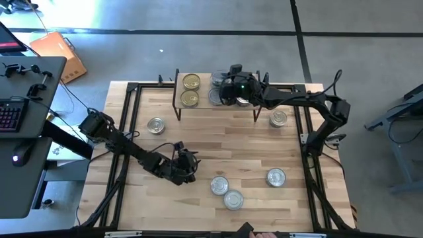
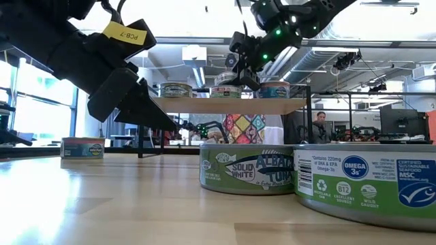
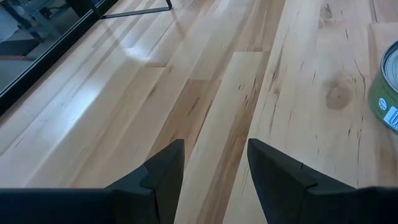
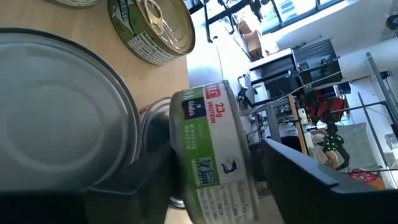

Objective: Stack canned seafood by type on shelf
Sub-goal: Stack the top light green tuna can on top of the top light green tuna can on the shelf, then stack the right green tuna can on top of the top green tuna can on the shelf

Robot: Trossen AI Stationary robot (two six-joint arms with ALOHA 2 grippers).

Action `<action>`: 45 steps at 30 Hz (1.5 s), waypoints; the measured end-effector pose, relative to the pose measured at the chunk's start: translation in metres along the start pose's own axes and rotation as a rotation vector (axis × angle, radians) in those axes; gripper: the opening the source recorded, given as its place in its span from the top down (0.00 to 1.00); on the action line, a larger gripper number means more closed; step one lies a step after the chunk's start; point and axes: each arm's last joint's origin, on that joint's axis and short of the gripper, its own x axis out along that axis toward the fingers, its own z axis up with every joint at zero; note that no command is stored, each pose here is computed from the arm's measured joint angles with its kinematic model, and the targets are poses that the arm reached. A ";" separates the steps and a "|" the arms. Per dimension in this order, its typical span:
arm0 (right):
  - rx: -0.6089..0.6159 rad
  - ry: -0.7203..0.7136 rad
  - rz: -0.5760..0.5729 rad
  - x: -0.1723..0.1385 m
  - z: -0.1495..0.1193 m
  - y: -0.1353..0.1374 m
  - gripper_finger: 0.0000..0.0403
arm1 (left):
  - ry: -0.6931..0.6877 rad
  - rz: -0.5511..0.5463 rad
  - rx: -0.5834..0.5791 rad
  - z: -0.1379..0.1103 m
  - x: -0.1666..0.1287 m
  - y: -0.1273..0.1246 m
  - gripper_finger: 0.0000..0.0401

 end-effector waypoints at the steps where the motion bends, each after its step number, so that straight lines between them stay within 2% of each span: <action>1: -0.001 0.000 -0.001 0.000 0.000 0.000 0.42 | 0.000 0.000 0.000 0.000 0.000 0.000 0.58; 13: -0.045 -0.006 -0.001 -0.004 0.003 -0.001 0.40 | 0.001 0.000 0.001 0.000 0.000 0.000 0.58; 23: -0.131 0.022 0.108 -0.010 0.009 0.006 0.40 | 0.000 0.000 0.000 0.000 0.000 0.000 0.58; 33: -0.070 -0.025 0.093 -0.014 0.024 -0.018 0.44 | 0.000 0.000 0.000 0.000 0.000 0.000 0.58; 38: 0.025 -0.029 0.090 -0.016 0.028 -0.021 0.44 | 0.001 0.000 -0.002 0.000 0.000 0.000 0.58; 40: 0.110 -0.034 0.107 -0.021 0.034 -0.020 0.44 | 0.001 0.000 -0.002 0.000 0.000 0.000 0.58; 42: 0.221 -0.095 0.181 -0.032 0.044 -0.016 0.44 | 0.001 0.000 -0.001 0.000 0.000 0.000 0.58; 45: 0.297 -0.244 0.443 -0.054 0.063 0.002 0.44 | 0.001 0.000 -0.001 0.000 0.000 0.000 0.58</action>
